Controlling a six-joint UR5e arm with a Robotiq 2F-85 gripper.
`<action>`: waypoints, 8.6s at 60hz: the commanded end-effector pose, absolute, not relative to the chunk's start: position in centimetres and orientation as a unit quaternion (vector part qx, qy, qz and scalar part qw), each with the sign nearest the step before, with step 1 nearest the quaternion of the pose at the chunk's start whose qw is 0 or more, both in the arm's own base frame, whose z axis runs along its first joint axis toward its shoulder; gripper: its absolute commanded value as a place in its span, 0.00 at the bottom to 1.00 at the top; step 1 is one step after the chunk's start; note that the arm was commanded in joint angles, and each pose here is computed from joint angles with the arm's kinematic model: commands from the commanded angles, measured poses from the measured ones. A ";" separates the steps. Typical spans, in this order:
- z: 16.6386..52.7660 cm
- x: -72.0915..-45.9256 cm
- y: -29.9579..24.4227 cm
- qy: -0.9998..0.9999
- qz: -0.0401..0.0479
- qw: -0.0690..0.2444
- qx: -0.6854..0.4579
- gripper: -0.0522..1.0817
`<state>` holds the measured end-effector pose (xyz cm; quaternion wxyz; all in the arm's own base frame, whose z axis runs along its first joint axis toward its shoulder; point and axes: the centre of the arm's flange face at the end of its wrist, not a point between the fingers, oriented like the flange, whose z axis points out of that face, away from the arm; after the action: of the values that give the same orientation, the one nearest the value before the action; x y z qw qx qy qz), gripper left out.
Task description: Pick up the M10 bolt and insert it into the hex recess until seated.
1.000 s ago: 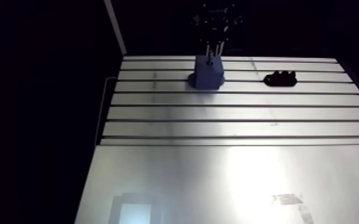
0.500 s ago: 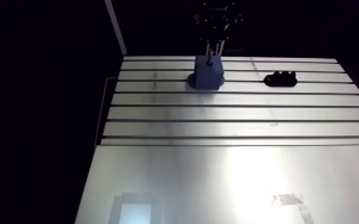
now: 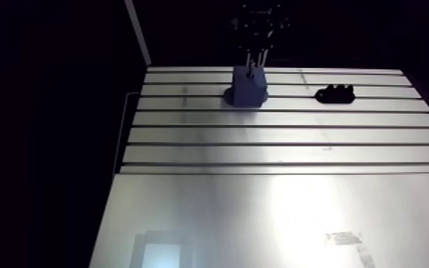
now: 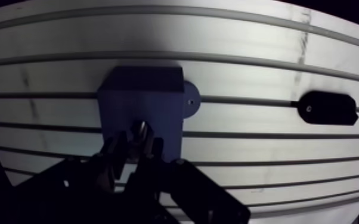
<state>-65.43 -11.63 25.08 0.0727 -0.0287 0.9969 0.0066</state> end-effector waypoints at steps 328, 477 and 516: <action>23.8 -64.7 -11.2 0.998 -0.004 0.054 -0.041 1.00; 22.9 -64.2 -11.6 0.997 -0.005 0.063 -0.051 1.00; 22.8 -64.2 -11.5 0.997 -0.004 0.064 -0.052 1.00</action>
<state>-64.21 -11.54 22.86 0.0638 -0.0513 0.9966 -0.0039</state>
